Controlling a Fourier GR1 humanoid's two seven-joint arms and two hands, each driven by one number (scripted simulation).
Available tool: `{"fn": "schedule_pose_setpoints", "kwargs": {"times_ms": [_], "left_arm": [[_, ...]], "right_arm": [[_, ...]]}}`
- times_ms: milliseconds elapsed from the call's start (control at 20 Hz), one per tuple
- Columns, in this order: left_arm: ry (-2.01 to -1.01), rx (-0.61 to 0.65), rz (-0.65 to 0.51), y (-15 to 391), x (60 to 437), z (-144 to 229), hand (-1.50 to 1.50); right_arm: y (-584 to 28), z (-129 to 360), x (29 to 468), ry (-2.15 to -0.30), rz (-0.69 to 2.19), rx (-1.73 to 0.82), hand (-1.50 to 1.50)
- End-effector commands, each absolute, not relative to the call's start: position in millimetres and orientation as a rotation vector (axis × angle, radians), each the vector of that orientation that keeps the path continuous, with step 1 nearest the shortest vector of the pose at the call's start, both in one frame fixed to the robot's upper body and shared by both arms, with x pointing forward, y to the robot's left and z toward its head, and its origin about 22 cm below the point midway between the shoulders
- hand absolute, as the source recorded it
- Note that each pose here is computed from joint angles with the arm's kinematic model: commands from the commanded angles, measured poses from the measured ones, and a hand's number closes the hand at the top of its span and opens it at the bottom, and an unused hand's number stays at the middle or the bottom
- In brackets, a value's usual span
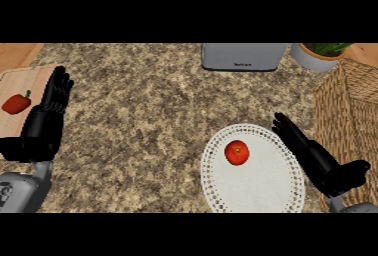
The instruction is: Pick the tomato from the placemat and place it in the basket
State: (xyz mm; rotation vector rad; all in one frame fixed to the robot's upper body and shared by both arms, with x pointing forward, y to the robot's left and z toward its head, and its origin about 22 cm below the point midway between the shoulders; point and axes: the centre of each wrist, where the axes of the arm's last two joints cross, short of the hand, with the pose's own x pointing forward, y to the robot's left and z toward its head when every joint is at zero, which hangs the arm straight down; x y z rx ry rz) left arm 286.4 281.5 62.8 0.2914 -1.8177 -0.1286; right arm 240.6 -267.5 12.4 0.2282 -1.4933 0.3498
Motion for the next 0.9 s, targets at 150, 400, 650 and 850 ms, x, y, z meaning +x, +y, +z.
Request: {"fn": "schedule_pose_setpoints", "kwargs": {"times_ms": [150,400,650,850], "left_arm": [[-1.684,0.321,-0.054,297.4,281.6,53.3,0.00],[-1.541,0.272,-0.053,288.3,280.0,27.1,0.00],[-1.518,0.293,-0.034,295.2,285.0,35.0,0.00],[-1.502,0.297,-0.047,302.3,281.8,44.2,0.00]], "right_arm": [[-291.6,46.5,300.5,-1.658,0.346,-0.054,1.50],[-222.4,40.4,310.5,-2.018,0.358,0.082,1.50],[-191.0,26.0,312.9,-1.919,0.250,-0.445,-1.50],[-202.4,52.4,322.7,-1.825,0.233,-0.698,-1.50]]}}
